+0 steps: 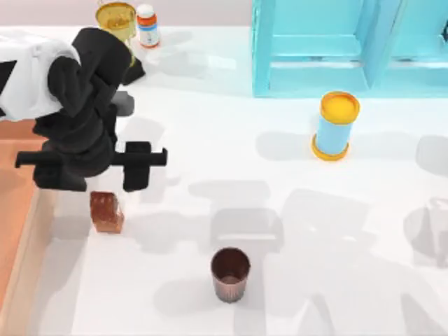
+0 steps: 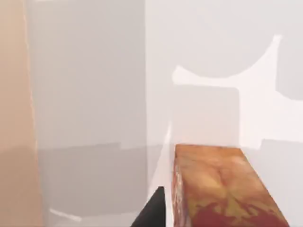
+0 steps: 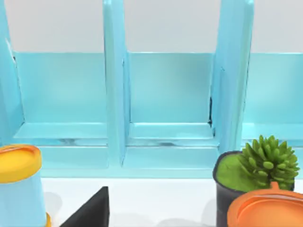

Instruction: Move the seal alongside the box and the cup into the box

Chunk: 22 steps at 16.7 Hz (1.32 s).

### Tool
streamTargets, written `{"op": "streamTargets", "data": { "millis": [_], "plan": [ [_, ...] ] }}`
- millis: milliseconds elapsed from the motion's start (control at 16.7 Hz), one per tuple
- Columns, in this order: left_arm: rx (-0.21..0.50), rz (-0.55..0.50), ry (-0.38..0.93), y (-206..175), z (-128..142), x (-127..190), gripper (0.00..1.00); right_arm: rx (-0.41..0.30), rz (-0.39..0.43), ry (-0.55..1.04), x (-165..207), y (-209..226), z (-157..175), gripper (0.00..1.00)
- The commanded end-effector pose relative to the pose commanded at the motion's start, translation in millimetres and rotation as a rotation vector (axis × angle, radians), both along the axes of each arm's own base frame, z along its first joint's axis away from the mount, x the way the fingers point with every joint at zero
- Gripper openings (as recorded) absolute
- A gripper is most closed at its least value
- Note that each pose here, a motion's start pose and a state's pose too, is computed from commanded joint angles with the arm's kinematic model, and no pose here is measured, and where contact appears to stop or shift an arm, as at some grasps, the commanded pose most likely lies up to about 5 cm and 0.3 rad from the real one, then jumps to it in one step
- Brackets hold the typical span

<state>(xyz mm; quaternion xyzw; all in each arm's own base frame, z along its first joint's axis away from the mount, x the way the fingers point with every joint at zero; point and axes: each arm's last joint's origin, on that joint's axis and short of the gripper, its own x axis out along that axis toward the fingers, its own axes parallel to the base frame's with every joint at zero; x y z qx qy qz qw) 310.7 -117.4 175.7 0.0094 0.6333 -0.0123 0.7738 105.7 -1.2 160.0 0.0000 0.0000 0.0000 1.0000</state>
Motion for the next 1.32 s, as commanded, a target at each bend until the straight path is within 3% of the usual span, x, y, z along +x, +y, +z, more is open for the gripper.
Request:
{"op": "streamTargets", "data": {
  "millis": [120,720,1320],
  "plan": [
    [0.000,0.000,0.000,0,0,0,1.00,0.000,0.000,0.000,0,0,0,1.00],
    [0.001,-0.003,-0.002,-1,4,1,1.00,0.000,0.000,0.000,0,0,0,1.00],
    [0.000,-0.002,0.000,-1,99,0,1.00,0.000,0.000,0.000,0,0,0,1.00]
  ]
}}
